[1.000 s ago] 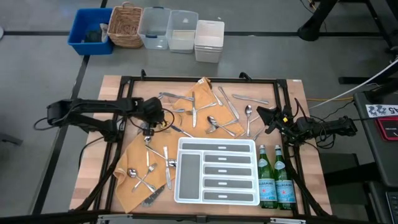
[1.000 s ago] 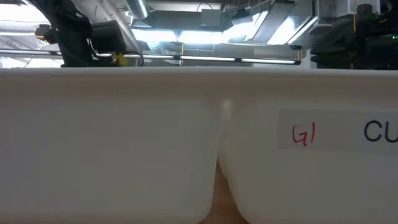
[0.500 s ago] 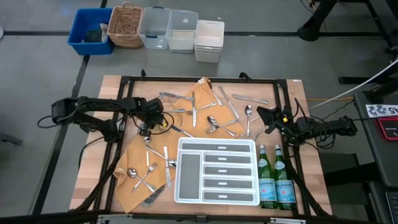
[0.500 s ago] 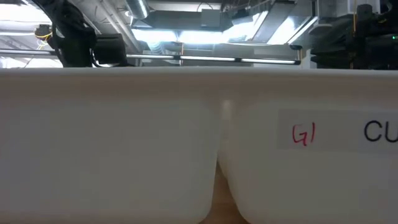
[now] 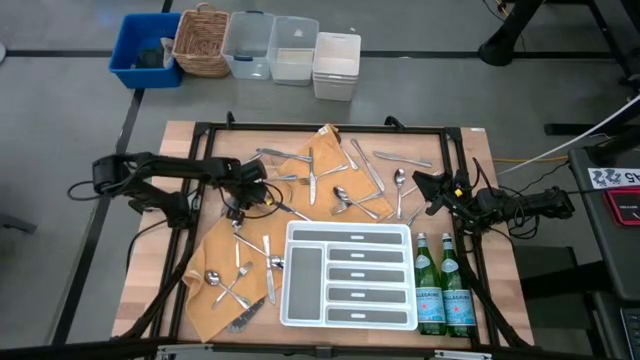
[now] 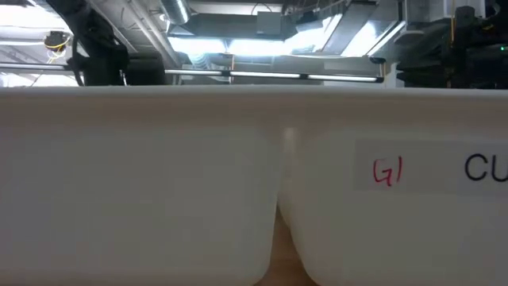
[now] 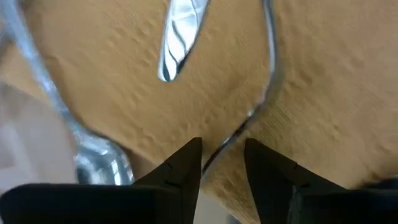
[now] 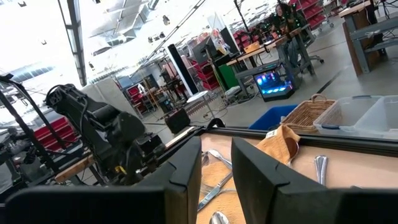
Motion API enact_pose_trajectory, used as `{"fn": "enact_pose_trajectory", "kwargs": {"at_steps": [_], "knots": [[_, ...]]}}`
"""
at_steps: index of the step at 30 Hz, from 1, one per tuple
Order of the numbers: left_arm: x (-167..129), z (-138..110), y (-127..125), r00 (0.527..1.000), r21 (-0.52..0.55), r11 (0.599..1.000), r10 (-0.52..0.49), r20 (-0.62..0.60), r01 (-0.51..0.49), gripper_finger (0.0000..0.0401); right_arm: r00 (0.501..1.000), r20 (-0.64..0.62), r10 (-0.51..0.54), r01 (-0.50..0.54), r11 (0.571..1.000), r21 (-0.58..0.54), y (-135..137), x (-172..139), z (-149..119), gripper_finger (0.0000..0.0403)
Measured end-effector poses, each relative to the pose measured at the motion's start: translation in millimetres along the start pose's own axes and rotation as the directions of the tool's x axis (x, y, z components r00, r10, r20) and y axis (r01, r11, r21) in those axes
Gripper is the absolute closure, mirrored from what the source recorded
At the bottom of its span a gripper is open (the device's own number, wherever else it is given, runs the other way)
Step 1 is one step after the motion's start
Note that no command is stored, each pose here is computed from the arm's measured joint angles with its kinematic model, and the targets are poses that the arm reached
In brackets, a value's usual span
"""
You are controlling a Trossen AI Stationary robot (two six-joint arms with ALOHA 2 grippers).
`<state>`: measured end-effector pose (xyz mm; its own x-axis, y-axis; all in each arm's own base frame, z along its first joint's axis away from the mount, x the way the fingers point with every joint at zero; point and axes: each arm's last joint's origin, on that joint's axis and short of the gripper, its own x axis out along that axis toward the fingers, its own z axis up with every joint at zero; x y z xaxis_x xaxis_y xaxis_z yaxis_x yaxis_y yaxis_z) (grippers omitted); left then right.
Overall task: Sort silverware
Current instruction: Put the silver fork into the white silverware tray
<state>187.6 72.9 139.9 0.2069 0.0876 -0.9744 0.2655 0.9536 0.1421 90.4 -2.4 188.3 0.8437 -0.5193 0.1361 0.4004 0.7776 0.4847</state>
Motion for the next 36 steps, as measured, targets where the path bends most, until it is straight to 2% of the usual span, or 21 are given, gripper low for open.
{"fn": "enact_pose_trajectory", "kwargs": {"at_steps": [5,11,13,22,31,36], "knots": [[9,3,2,1.000,-0.003,1.000,-0.013,-0.012,0.013,0.0302,1.000,-0.001,-0.001,0.001,1.000,-0.001,0,0,0,0.0314],[2,2,1,1.000,-0.003,1.000,-0.013,-0.016,0.013,0.0380,1.000,-0.001,-0.001,0.001,1.000,-0.001,0,0,0,0.0314],[-1,1,1,1.000,-0.031,0.999,-0.007,-0.017,0.007,0.0394,1.000,-0.002,-0.001,0.001,1.000,-0.002,0,0,0,0.0314],[-22,3,2,0.999,-0.101,0.995,0.027,0.027,-0.024,0.0396,1.000,-0.014,-0.006,0.006,1.000,-0.014,-1,0,-2,0.0314],[-35,1,0,0.996,-0.110,0.994,0.032,0.080,-0.023,0.0397,1.000,-0.014,-0.006,0.006,1.000,-0.014,-1,0,-2,0.0314],[-40,1,0,0.993,-0.164,0.986,0.042,0.108,-0.023,0.0398,1.000,-0.013,-0.006,0.006,1.000,-0.013,-1,0,-2,0.0314]]}}
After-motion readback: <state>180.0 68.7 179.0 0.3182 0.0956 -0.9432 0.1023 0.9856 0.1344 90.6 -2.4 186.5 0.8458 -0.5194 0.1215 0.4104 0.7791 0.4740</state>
